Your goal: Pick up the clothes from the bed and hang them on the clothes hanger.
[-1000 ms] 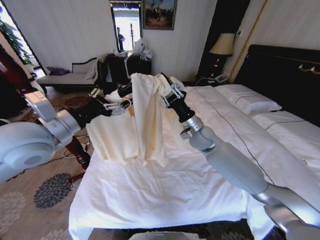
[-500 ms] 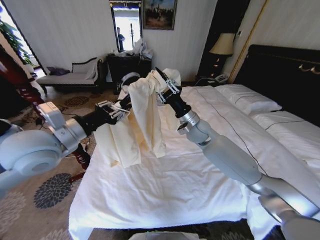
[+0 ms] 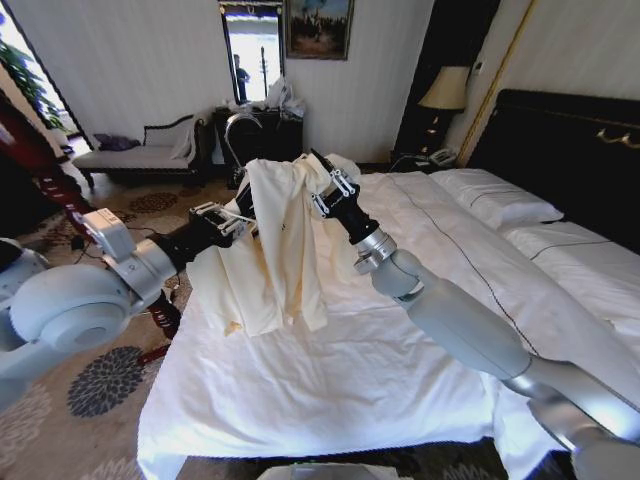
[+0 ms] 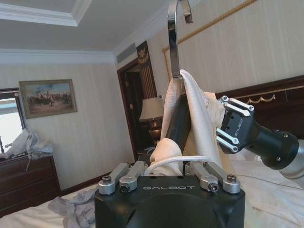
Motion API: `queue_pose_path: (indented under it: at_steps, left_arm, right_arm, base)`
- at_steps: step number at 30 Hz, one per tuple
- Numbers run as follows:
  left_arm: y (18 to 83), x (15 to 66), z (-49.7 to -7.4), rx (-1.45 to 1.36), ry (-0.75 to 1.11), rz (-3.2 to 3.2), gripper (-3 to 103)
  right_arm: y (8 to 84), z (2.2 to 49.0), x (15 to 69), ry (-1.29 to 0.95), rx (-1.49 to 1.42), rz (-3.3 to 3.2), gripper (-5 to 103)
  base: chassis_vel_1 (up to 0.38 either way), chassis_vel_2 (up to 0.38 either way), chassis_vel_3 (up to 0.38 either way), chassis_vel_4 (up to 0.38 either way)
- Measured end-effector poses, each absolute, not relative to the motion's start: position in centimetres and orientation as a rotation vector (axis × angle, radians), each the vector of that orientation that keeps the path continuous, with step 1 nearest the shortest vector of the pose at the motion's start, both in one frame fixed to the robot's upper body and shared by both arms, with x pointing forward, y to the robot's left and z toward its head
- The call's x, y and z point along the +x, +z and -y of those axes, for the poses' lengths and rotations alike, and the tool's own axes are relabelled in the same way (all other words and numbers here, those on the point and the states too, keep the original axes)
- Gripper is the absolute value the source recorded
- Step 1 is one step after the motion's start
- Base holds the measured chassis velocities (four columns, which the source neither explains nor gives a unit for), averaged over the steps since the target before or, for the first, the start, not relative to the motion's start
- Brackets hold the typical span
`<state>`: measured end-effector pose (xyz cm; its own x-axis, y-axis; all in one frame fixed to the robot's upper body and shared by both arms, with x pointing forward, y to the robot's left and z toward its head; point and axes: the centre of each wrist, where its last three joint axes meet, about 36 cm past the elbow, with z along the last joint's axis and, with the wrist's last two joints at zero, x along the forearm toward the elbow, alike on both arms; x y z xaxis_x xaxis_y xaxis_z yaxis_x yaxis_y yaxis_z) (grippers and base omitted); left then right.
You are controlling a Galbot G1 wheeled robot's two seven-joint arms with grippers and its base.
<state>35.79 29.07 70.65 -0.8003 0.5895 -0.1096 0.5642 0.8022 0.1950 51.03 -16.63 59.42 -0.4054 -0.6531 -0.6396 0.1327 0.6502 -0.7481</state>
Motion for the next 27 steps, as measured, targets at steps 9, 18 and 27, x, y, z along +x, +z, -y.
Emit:
queue_pose_path:
  at_steps: [9, 18, 27]
  left_arm:
    - [71.0, 36.0, -29.3, 0.855, 0.199, -2.801, 18]
    - [71.0, 36.3, -29.5, 0.821, 0.193, -2.808, 18]
    - [71.4, 36.2, -29.5, 0.815, 0.175, -2.827, 18]
  right_arm:
    - [59.5, 16.2, 49.5, -0.899, -0.490, -1.801, 48]
    - [59.6, 16.8, 48.8, -0.900, -0.519, -1.839, 82]
    - [58.9, 19.0, 47.3, -0.819, -0.552, -2.002, 100]
  base:
    - [0.000, 0.000, 0.000, 0.000]
    - [0.000, 0.000, 0.000, 0.000]
    - [0.000, 0.000, 0.000, 0.000]
